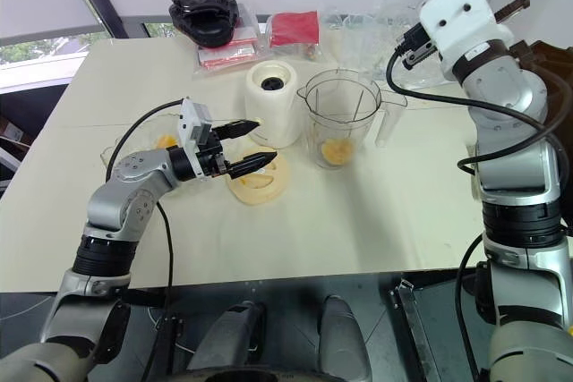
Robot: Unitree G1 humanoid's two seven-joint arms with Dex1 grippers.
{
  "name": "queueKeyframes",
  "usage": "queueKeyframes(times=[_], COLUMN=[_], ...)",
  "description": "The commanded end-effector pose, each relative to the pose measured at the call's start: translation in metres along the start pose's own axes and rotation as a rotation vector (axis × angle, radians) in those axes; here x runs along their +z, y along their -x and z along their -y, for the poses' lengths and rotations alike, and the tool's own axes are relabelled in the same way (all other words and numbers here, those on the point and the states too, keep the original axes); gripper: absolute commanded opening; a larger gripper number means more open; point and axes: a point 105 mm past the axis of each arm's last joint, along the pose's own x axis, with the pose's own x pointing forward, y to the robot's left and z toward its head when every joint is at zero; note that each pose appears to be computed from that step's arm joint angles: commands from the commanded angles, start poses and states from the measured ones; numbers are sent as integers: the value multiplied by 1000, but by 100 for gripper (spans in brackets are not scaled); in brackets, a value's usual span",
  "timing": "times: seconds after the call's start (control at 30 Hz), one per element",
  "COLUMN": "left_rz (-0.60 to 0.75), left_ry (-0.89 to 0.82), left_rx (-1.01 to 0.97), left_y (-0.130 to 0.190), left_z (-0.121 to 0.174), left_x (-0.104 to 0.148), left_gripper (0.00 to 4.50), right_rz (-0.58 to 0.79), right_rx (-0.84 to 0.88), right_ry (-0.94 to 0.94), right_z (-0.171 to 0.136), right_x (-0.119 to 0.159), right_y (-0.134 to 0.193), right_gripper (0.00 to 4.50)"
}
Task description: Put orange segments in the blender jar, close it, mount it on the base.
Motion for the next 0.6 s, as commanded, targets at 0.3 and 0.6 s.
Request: queueKeyframes(times=[0.3,0.6], left_rz=[37,27], left_ry=[-37,-34], left_rx=[-34,-49], left_y=[-3,-3], left_z=[7,6], left_x=[14,13], left_gripper=[450,450], right_rz=[-69,-186], right_rx=[-241,-535], right_ry=[-371,-874], right_z=[36,63], right_x=[-13,-61], right_y=[16,51], right_gripper=[3,3])
